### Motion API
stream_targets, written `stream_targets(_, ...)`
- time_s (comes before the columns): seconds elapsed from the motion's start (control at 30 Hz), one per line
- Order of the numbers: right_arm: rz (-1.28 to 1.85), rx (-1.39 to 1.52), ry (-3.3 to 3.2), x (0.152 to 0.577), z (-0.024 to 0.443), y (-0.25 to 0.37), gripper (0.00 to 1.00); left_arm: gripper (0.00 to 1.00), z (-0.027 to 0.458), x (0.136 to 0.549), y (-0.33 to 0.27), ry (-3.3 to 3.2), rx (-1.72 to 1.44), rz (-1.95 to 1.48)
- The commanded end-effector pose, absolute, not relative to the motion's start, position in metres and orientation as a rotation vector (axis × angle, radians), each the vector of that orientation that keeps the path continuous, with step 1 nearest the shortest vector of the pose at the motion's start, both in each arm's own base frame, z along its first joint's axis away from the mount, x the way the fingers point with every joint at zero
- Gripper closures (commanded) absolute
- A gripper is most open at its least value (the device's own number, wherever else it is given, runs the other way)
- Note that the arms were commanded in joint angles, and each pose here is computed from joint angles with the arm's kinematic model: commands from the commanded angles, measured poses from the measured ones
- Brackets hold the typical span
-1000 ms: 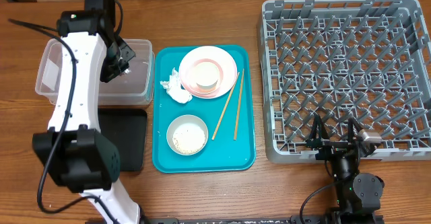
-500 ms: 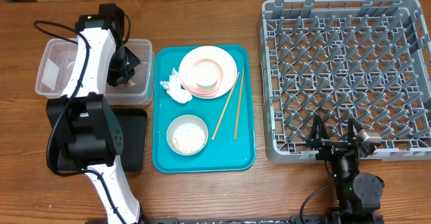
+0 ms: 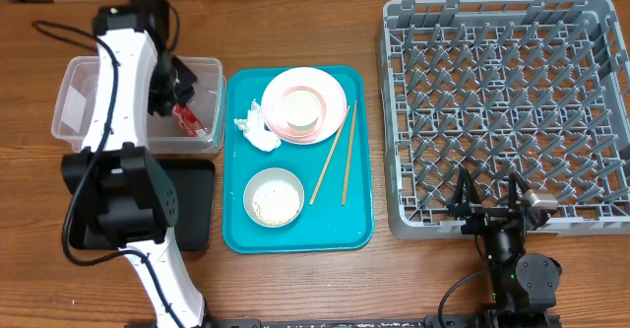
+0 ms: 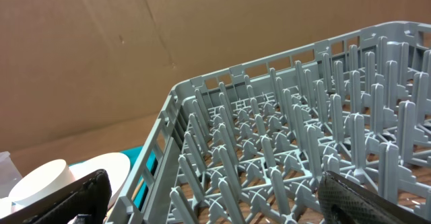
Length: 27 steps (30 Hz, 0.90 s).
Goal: Sort waste into correct bins and load items into the dishwasher
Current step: 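Carry red wrapper with left gripper into clear plastic bin and release, then move left gripper back to tray and grasp white tissue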
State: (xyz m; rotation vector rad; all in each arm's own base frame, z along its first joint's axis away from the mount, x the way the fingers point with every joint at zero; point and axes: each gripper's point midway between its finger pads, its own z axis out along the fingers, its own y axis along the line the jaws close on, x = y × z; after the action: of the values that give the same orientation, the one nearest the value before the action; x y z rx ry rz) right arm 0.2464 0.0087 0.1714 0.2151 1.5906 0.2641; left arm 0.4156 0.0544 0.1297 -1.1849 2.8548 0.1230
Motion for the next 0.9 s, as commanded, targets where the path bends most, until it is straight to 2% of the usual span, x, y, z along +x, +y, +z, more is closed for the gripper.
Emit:
stream_targets(0.0,0.254,0.214,1.583,0.246,0.171,0.008,0.0,0.76,0.17,0.427,0.037,2.852,-1.052,-0.033)
stream_targets(0.13,0.254,0.214,1.583,0.246,0.171,0.008,0.0,0.75,0.195,0.417,0.007,2.929,-0.884,-0.137)
stream_targets(0.33,0.254,0.214,1.583,0.246,0.171,0.008,0.0,0.71,0.193,0.405,-0.056,3.076,-0.474,-0.246)
stream_targets(0.53,0.254,0.214,1.583,0.246,0.171,0.008,0.0,0.66,0.192,0.397,-0.092,3.093,-0.274,-0.124)
stream_targets(0.57,0.254,0.214,1.583,0.246,0.171,0.008,0.0,0.62,0.191,0.397,-0.096,3.093,-0.253,-0.108)
stream_targets(0.63,0.254,0.214,1.584,0.246,0.17,0.008,0.0,0.49,0.191,0.395,-0.101,3.093,-0.222,-0.086)
stream_targets(0.67,0.254,0.214,1.583,0.246,0.171,0.008,0.0,0.46,0.191,0.394,-0.105,3.095,-0.209,-0.086)
stream_targets(0.77,0.254,0.214,1.584,0.246,0.17,0.008,0.0,0.5,0.19,0.392,-0.112,3.099,-0.181,-0.086)
stream_targets(0.87,0.254,0.214,1.583,0.246,0.171,0.008,0.0,0.59,0.189,0.39,-0.113,3.109,-0.161,-0.085)
